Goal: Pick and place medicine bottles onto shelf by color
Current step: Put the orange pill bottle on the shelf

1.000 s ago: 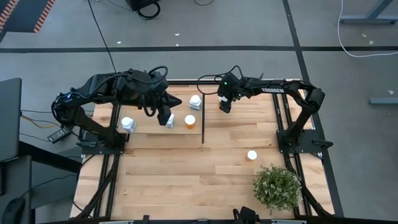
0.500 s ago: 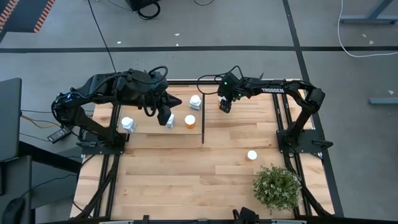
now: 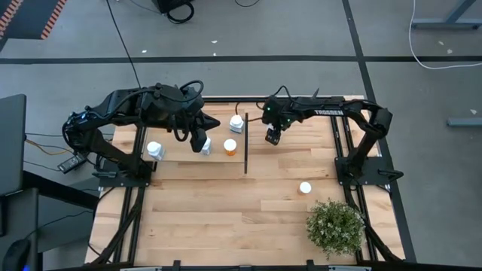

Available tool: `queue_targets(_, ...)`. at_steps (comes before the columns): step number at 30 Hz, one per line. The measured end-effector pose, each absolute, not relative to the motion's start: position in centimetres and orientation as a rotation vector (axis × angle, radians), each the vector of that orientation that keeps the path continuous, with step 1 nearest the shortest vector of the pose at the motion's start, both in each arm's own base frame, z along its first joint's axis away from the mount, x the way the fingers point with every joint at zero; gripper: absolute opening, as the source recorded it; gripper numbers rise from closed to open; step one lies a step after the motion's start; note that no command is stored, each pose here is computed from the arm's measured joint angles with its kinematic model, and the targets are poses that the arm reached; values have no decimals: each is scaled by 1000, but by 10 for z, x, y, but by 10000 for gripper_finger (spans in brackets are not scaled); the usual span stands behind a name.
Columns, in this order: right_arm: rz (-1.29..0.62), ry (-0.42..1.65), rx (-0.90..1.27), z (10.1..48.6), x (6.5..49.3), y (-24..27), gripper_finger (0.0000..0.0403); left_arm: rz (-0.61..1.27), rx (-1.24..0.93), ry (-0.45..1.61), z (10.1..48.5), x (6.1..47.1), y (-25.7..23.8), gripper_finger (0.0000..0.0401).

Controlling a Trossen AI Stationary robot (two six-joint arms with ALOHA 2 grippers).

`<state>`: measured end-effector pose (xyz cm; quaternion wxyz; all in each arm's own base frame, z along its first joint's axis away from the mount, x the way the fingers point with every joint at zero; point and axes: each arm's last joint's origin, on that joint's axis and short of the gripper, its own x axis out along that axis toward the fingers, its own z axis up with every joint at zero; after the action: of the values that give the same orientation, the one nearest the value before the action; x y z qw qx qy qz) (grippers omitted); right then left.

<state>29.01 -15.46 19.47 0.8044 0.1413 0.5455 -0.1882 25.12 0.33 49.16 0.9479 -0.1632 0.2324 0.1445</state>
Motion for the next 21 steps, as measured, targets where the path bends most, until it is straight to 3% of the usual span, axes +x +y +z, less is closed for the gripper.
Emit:
queue_targets(15,-419,1355,505,193,305,-59,243,282,-281,480,492,251,3,15)
queue_targets(21,-509,1358,506,199,300,-51,243,281,-278,481,492,251,3,21)
